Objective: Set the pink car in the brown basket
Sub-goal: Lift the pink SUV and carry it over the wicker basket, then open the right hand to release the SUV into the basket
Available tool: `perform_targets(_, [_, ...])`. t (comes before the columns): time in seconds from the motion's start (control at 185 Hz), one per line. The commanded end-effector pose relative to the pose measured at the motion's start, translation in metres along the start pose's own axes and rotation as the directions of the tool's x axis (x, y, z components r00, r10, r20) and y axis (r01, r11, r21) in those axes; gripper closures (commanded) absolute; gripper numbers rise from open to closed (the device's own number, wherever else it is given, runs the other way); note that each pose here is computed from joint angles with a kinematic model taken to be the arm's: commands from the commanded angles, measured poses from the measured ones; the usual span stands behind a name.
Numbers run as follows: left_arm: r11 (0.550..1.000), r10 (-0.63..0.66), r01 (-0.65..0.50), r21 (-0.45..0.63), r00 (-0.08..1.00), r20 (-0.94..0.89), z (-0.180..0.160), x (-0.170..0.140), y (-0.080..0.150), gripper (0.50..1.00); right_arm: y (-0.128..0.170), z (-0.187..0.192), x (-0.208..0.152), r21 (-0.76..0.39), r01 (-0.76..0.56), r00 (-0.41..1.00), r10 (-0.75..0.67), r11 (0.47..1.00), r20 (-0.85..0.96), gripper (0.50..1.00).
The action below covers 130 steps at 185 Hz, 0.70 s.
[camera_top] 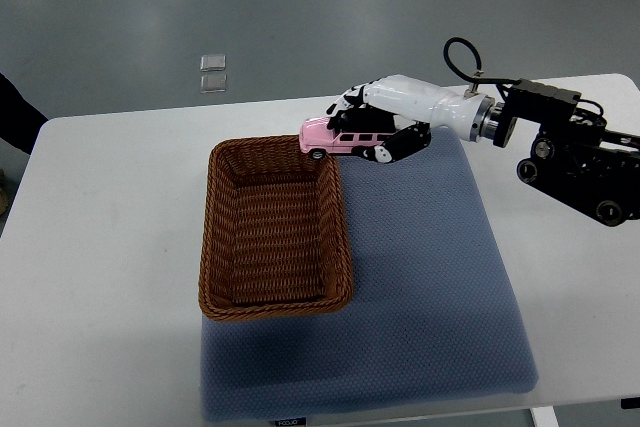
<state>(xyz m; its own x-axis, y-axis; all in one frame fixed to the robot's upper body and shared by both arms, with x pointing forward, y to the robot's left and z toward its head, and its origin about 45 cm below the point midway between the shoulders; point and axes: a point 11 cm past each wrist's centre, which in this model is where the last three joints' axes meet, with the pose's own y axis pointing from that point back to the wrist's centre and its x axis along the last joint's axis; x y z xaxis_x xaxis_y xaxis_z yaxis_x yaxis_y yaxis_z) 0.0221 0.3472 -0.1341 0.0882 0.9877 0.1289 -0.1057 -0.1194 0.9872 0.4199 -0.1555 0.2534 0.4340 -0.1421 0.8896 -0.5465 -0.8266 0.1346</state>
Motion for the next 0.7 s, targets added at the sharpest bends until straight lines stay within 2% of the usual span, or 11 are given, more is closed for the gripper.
perform_targets(0.0, [1.0, 0.001, -0.001, 0.0, 1.0, 0.0, 0.0, 0.0, 0.0, 0.5, -0.024, -0.021, -0.023, 0.058, 0.041, 0.999, -0.042, 0.997, 0.021, 1.0])
perform_targets(0.124, [1.0, 0.001, -0.001, 0.0, 1.0, 0.0, 0.0, 0.0, 0.0, 0.5, -0.047, -0.034, -0.045, 0.088, 0.08, 0.996, -0.083, 0.993, 0.024, 1.0])
perform_targets(0.378, [1.0, 0.001, -0.001, 0.0, 1.0, 0.0, 0.0, 0.0, 0.0, 0.5, -0.059, -0.044, -0.063, 0.106, 0.101, 0.994, -0.105, 0.989, 0.039, 1.0])
perform_targets(0.416, [1.0, -0.001, 0.001, 0.0, 1.0, 0.0, 0.0, 0.0, 0.0, 0.5, -0.059, -0.044, -0.065, 0.106, 0.104, 0.993, -0.109, 0.989, 0.039, 0.928])
perform_targets(0.464, [1.0, 0.001, -0.001, 0.001, 1.0, -0.001, -0.001, 0.0, 0.0, 0.5, -0.058, -0.043, -0.064, 0.102, 0.103, 0.994, -0.107, 0.989, 0.036, 0.875])
perform_targets(0.507, [1.0, -0.001, 0.001, 0.001, 1.0, -0.001, -0.001, 0.0, 0.0, 0.5, -0.058, -0.042, -0.063, 0.1, 0.094, 0.995, -0.098, 0.991, 0.036, 0.781])
perform_targets(0.513, [1.0, -0.001, 0.001, 0.001, 1.0, -0.001, -0.001, 0.0, 0.0, 0.5, -0.058, -0.042, -0.063, 0.1, 0.093, 0.995, -0.097, 0.991, 0.036, 0.757])
perform_targets(0.545, [1.0, -0.001, 0.001, 0.001, 1.0, -0.001, -0.001, 0.0, 0.0, 0.5, -0.058, -0.042, -0.062, 0.098, 0.084, 0.996, -0.088, 0.992, 0.032, 0.701])
perform_targets(0.604, [1.0, -0.001, 0.001, 0.0, 1.0, 0.0, 0.0, 0.0, 0.0, 0.5, -0.058, -0.041, -0.06, 0.094, 0.069, 0.997, -0.072, 0.993, 0.027, 0.656])
perform_targets(0.642, [1.0, -0.001, 0.001, 0.001, 1.0, -0.001, -0.001, 0.0, 0.0, 0.5, -0.058, -0.04, -0.06, 0.091, 0.062, 0.998, -0.064, 0.994, 0.026, 0.605])
perform_targets(0.696, [1.0, -0.001, 0.001, 0.001, 1.0, -0.001, -0.001, 0.0, 0.0, 0.5, -0.057, -0.04, -0.059, 0.091, 0.061, 0.998, -0.063, 0.994, 0.027, 0.599])
